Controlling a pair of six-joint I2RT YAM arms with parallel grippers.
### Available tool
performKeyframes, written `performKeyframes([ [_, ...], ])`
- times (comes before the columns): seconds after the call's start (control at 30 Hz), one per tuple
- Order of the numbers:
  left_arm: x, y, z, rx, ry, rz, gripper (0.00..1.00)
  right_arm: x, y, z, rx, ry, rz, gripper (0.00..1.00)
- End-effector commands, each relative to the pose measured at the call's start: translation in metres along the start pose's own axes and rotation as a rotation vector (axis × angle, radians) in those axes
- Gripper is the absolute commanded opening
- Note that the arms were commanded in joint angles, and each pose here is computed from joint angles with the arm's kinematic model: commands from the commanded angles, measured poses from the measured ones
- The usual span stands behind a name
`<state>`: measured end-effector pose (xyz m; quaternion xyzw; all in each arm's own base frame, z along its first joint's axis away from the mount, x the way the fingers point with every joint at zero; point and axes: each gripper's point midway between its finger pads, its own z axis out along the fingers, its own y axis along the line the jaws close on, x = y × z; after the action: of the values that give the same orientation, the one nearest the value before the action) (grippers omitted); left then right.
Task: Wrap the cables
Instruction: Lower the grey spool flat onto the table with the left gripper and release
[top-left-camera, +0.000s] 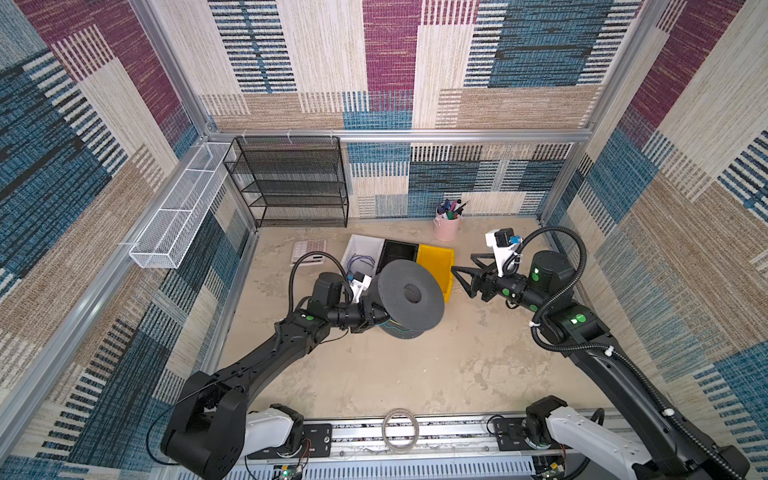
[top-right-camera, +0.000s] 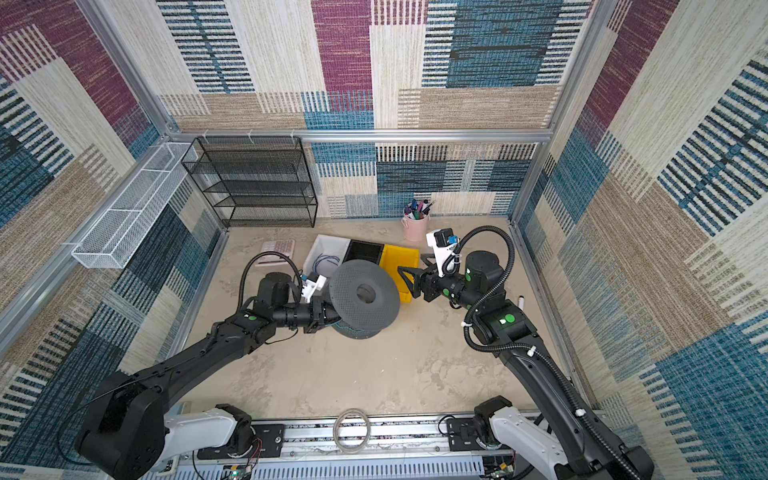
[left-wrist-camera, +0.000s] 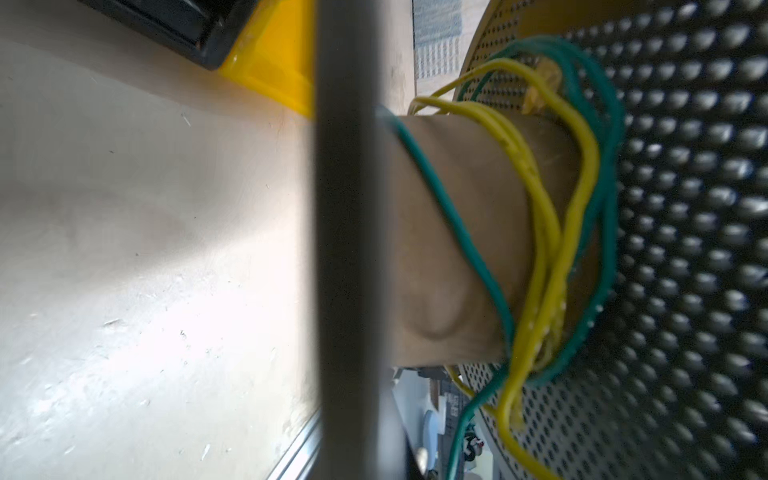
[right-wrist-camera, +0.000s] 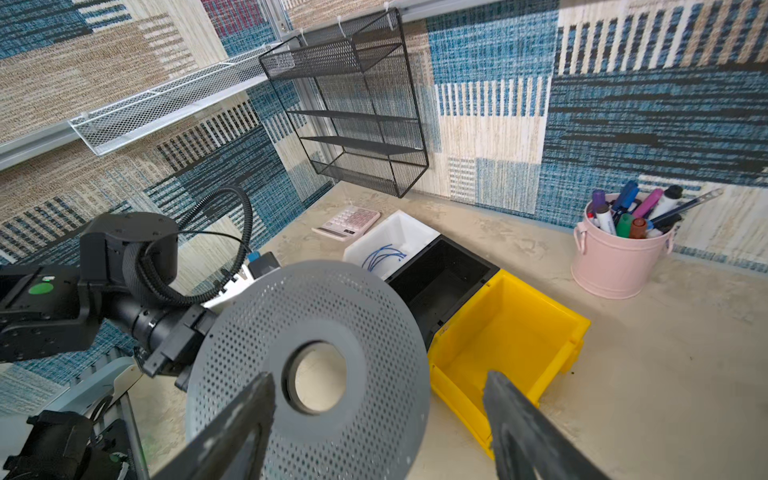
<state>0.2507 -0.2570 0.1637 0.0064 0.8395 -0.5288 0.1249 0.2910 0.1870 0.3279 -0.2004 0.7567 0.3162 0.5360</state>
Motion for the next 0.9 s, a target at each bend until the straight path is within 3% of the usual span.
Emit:
performKeyframes([
  [0.0, -0.008, -0.003, 0.012, 0.049, -0.050, 0.131, 0.00, -0.001, 0.007, 0.008, -0.058, 0.001, 0.027, 0.79],
  [0.2, -0.001, 0.024, 0.034, 0.042, -0.005, 0.085, 0.00, 0.029, 0.008, 0.025, -0.127, 0.077, 0.083, 0.77],
  [0.4, 0.010, 0.059, 0.039, -0.081, 0.044, 0.051, 0.00, 0.057, 0.006, 0.032, -0.148, 0.132, 0.118, 0.76],
  [0.53, 0.016, 0.078, 0.028, -0.203, 0.039, 0.053, 0.15, 0.066, 0.003, 0.033, -0.140, 0.146, 0.121, 0.76],
  [0.67, 0.022, 0.099, 0.016, -0.346, 0.056, 0.039, 0.40, 0.070, 0.002, 0.035, -0.147, 0.148, 0.122, 0.76],
  [0.87, 0.028, 0.119, -0.006, -0.471, 0.022, -0.001, 0.47, 0.067, 0.003, 0.036, -0.155, 0.138, 0.113, 0.76],
])
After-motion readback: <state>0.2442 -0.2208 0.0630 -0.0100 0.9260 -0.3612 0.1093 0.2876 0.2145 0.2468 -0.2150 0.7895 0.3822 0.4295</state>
